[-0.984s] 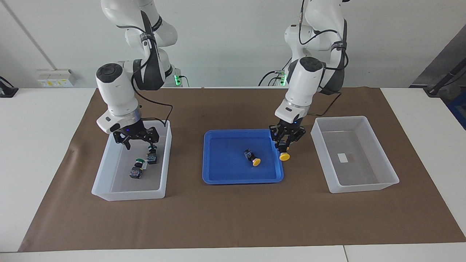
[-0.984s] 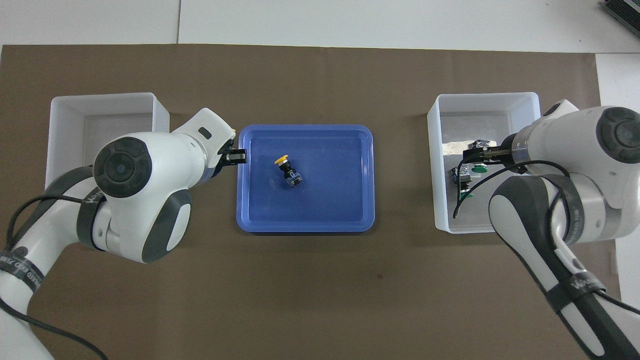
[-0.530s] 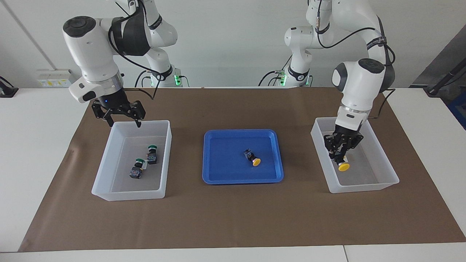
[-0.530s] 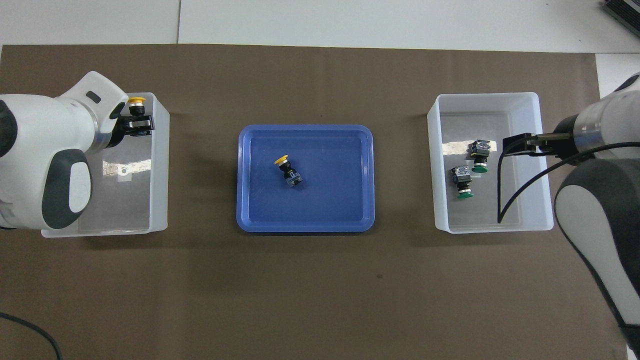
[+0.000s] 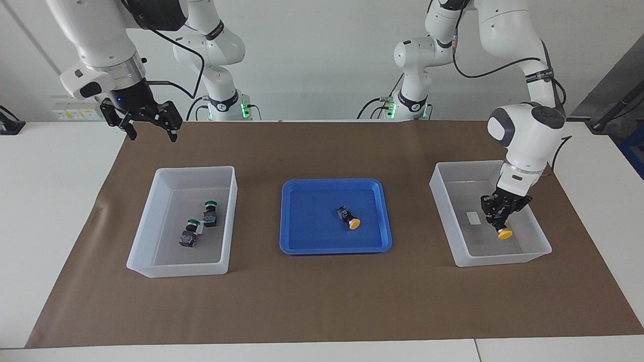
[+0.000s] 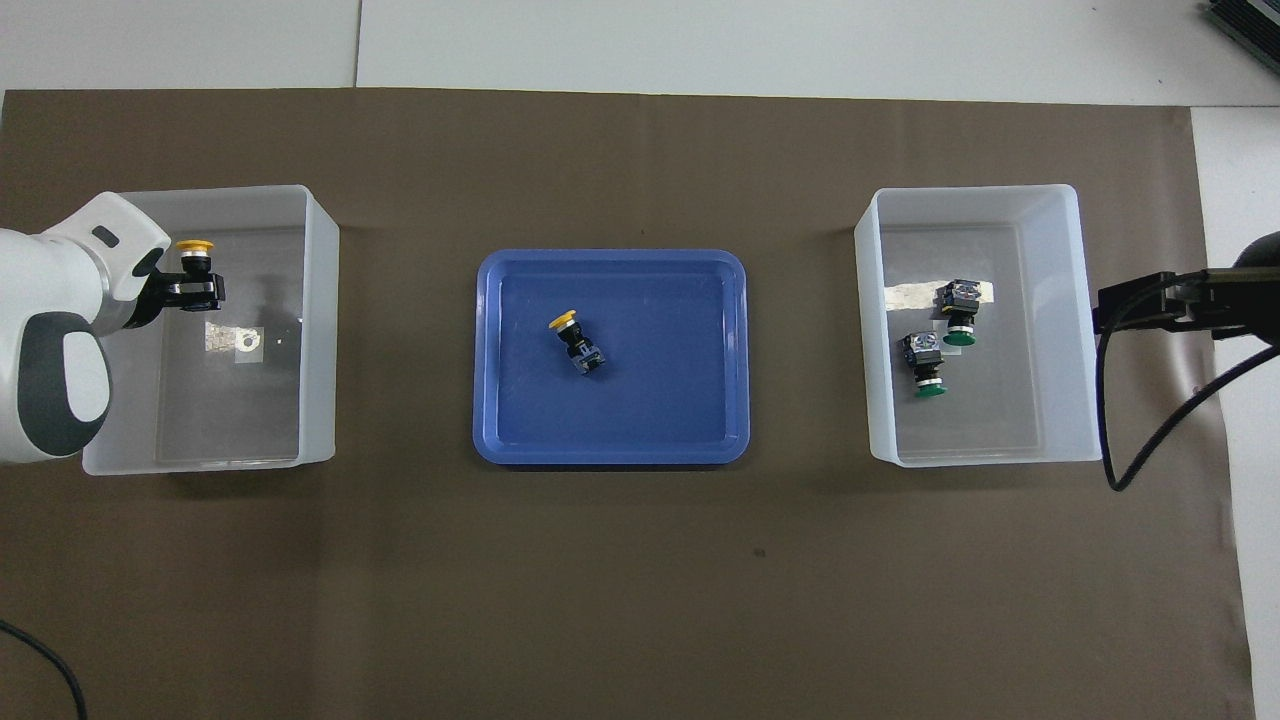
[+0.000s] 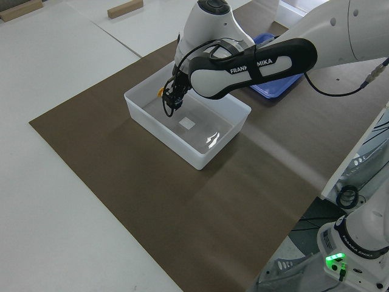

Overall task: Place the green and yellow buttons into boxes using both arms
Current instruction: 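Release the yellow button in the box and raise the left gripper, then reach to the tray and grasp the second yellow button with the left gripper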

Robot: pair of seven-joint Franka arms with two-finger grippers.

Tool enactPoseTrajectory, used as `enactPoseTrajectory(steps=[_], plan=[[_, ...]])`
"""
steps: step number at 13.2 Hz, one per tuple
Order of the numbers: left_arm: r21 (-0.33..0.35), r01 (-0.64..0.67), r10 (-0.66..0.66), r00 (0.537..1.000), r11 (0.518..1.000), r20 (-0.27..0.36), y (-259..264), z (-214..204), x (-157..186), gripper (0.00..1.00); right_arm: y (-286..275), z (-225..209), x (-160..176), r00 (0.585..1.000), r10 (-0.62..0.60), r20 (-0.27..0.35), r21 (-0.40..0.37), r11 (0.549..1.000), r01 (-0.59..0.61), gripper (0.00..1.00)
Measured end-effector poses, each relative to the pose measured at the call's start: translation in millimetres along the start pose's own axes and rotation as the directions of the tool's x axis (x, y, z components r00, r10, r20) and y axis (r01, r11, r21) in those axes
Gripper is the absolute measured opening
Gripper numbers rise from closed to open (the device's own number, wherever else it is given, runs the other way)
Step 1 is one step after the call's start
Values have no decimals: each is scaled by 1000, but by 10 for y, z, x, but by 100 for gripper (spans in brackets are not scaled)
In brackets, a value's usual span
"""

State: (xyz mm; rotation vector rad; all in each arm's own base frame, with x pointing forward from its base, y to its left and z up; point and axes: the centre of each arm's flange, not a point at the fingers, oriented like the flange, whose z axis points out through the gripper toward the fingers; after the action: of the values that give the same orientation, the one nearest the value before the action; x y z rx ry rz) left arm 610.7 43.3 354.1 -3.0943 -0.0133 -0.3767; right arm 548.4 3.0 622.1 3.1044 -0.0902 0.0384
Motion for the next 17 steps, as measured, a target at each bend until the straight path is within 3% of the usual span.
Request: enactPoseTrajectory(steps=[3, 4, 8, 9, 13, 17], plan=[[-3, 2, -2, 1000, 1000, 5, -7, 297, -25, 41, 3, 13, 1, 1000, 0, 5, 0, 1000, 0, 100], [-3, 1, -1, 1000, 1000, 7, -1, 319, -27, 46, 4, 13, 1, 1000, 0, 5, 0, 1000, 0, 100], [-5, -8, 8, 999, 1000, -38, 48, 135, 127, 96, 50, 2, -17, 1000, -13, 19, -1, 1000, 13, 100], [-6, -13, 13, 998, 1000, -53, 71, 8, 192, 100, 108, -11, -28, 999, -19, 28, 1, 1000, 19, 100], [-27, -79, 78, 997, 997, -29, 657, -682, 348, 100, 249, -73, -61, 999, -14, 47, 35, 999, 13, 100], [-78, 18, -17, 1000, 997, 16, 2024, -769, 96, 100, 227, -145, -91, 999, -19, 40, 36, 999, 18, 100]])
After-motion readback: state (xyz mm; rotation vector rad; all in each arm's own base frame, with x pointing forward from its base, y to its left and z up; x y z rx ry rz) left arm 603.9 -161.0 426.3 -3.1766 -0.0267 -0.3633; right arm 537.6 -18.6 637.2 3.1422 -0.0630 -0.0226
